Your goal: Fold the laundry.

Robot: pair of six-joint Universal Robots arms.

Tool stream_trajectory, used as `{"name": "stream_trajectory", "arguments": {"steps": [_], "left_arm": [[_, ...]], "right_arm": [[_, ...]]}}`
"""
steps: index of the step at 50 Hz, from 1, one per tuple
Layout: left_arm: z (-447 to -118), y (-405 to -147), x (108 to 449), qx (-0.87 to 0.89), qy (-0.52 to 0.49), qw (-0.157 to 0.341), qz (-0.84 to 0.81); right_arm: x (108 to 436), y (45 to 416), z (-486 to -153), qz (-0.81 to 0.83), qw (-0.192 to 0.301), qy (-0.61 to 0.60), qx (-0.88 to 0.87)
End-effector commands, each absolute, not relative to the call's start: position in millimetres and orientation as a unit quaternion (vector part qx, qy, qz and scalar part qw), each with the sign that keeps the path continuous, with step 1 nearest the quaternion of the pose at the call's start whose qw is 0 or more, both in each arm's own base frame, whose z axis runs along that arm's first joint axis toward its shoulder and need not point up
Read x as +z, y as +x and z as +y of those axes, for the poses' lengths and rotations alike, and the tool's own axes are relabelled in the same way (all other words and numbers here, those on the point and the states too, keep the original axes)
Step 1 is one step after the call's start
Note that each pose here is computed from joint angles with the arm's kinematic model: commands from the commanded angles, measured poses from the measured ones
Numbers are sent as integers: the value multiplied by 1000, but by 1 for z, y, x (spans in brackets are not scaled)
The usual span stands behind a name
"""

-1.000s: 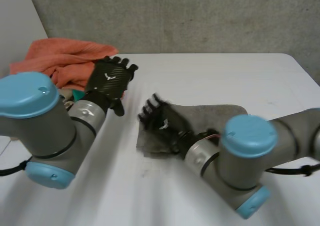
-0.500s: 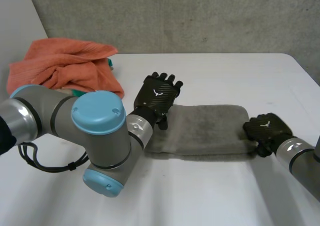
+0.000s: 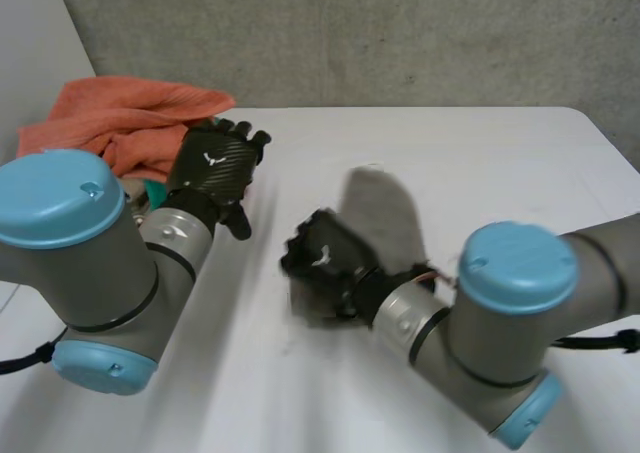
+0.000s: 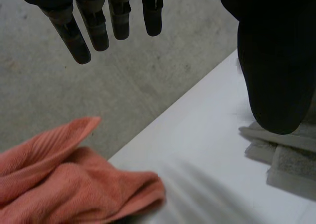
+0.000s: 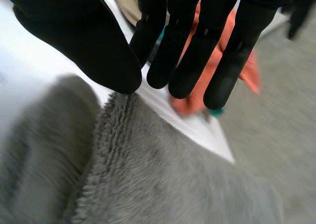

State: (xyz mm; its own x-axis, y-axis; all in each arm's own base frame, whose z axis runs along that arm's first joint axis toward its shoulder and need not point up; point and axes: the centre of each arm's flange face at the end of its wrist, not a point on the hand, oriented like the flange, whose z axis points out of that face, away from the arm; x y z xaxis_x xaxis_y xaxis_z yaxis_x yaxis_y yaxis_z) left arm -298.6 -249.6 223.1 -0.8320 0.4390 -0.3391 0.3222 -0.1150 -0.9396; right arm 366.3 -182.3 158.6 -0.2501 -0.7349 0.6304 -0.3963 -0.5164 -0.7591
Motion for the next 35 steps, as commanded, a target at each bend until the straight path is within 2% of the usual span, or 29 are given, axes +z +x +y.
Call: {"name": "stream_trajectory", "arguments": {"steps": [1, 3, 5, 9, 13, 17, 20, 26, 35], "left_arm": [[-253, -300, 223, 691, -285, 48, -663], [-253, -302, 226, 695, -284, 50, -658], [-254, -308, 234, 705, -283, 57, -648], [-251, -327, 244, 717, -281, 86, -632], [-247, -352, 247, 720, -277, 129, -624], [-242, -380, 232, 702, -291, 166, -628], [-239, -396, 215, 672, -316, 183, -644], [-236, -415, 174, 610, -355, 184, -684], [-243, -405, 162, 593, -339, 131, -719]], "right_arm": [[160, 367, -200, 545, 169, -530, -628], [164, 357, -216, 578, 167, -489, -632], [183, 340, -237, 611, 173, -424, -645], [207, 320, -249, 642, 213, -345, -650], [213, 306, -257, 680, 234, -303, -625], [220, 291, -275, 710, 221, -276, -609], [208, 289, -283, 743, 218, -264, -575], [188, 282, -305, 788, 233, -205, -531], [169, 286, -308, 803, 246, -203, -503]]}}
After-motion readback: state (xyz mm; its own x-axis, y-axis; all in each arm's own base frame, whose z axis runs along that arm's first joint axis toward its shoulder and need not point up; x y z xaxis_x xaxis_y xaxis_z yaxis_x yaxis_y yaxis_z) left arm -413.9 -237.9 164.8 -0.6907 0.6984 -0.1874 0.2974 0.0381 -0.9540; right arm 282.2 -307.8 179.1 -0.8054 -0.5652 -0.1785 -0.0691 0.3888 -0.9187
